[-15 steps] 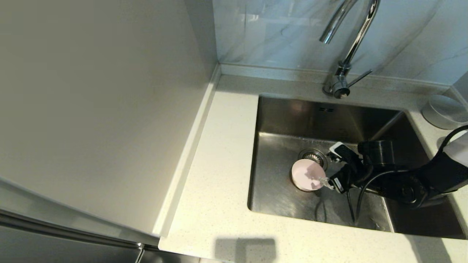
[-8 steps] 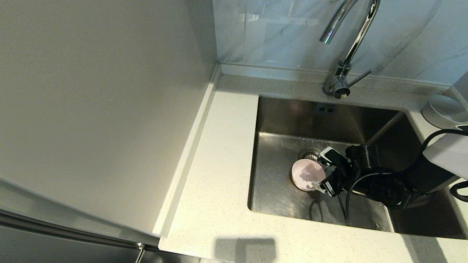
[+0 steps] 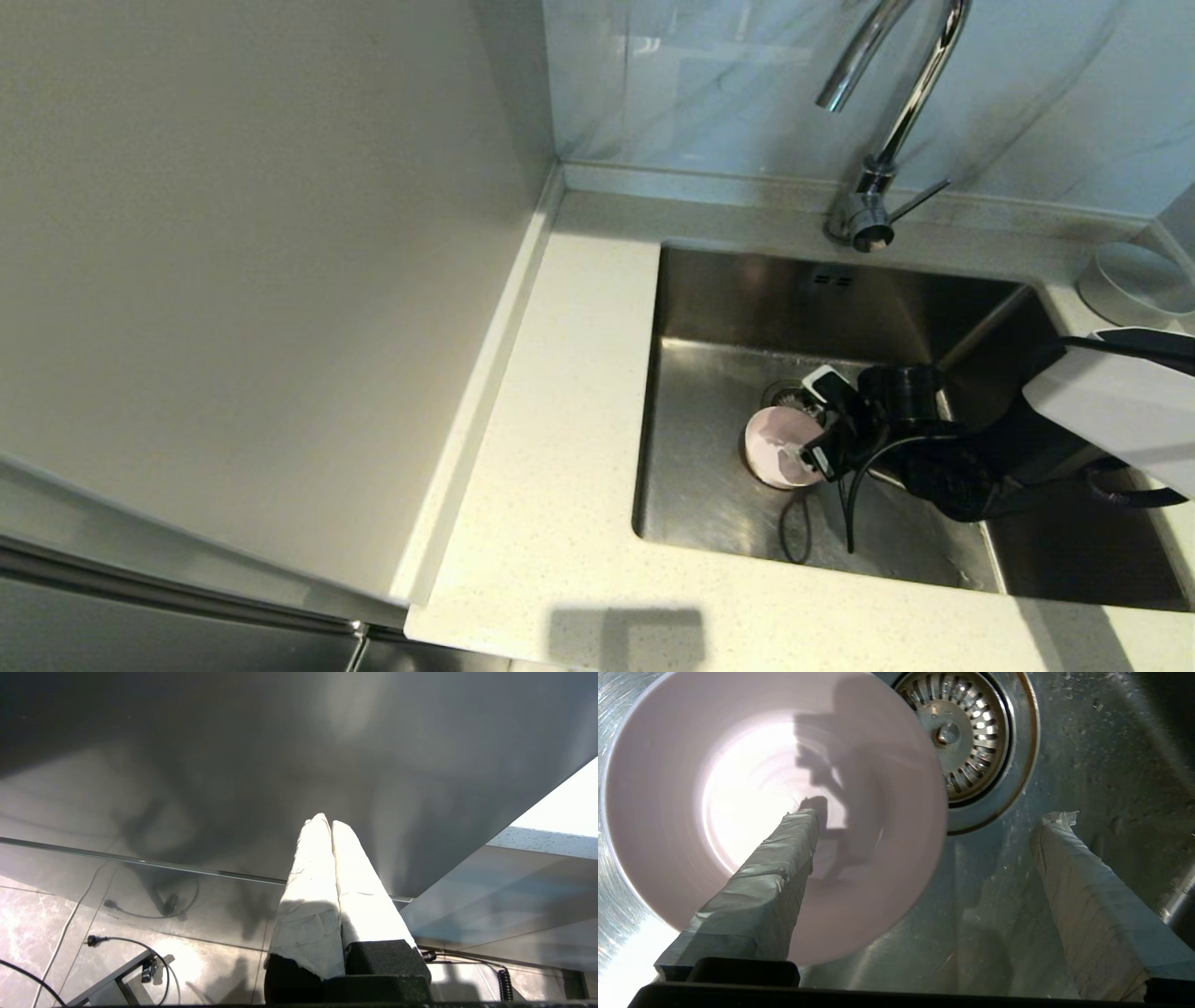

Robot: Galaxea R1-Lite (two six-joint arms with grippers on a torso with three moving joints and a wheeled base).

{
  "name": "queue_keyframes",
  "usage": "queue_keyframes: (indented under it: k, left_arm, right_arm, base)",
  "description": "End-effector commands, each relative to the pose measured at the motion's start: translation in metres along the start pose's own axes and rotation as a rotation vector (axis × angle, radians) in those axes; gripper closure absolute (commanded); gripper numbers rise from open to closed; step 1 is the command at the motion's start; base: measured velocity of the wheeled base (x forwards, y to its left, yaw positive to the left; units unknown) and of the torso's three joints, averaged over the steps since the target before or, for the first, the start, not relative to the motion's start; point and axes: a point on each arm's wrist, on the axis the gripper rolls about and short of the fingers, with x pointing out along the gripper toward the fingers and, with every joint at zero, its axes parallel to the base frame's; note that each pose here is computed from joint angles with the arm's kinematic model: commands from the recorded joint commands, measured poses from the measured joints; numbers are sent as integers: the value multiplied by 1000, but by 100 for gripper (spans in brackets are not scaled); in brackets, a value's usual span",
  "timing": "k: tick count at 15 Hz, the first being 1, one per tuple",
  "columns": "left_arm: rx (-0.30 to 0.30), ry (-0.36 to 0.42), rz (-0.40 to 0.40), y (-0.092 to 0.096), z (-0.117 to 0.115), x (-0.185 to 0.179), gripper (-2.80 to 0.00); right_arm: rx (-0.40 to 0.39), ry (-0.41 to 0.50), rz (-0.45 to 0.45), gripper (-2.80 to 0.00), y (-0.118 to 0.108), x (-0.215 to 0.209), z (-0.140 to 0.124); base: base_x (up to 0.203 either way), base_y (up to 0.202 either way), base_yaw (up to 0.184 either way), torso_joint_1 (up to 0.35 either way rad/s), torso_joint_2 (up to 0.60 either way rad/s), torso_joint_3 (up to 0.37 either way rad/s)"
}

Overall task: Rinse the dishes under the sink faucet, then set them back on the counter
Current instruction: Place the bowl on the table

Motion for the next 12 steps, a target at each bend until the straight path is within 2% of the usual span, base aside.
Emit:
queue_keyframes:
  k: [1,5,6,12]
  left_arm:
    - [0,-4,1,0,0,0,0]
    - [0,-4,0,0,0,0,0]
    - [0,-4,1,0,0,0,0]
    - [0,-4,1,0,0,0,0]
  right_arm:
    - [-5,17,6,-280,4,8,-7]
    - [-6,22,2,-280,6,17,-9]
    - [-6,25,-10,0,6,18,-9]
    - [17,2,-38,0,-1,17,0]
  base:
    - [0,0,0,0,0,0]
    - [0,0,0,0,0,0]
    - [0,0,0,0,0,0]
    - [0,0,0,0,0,0]
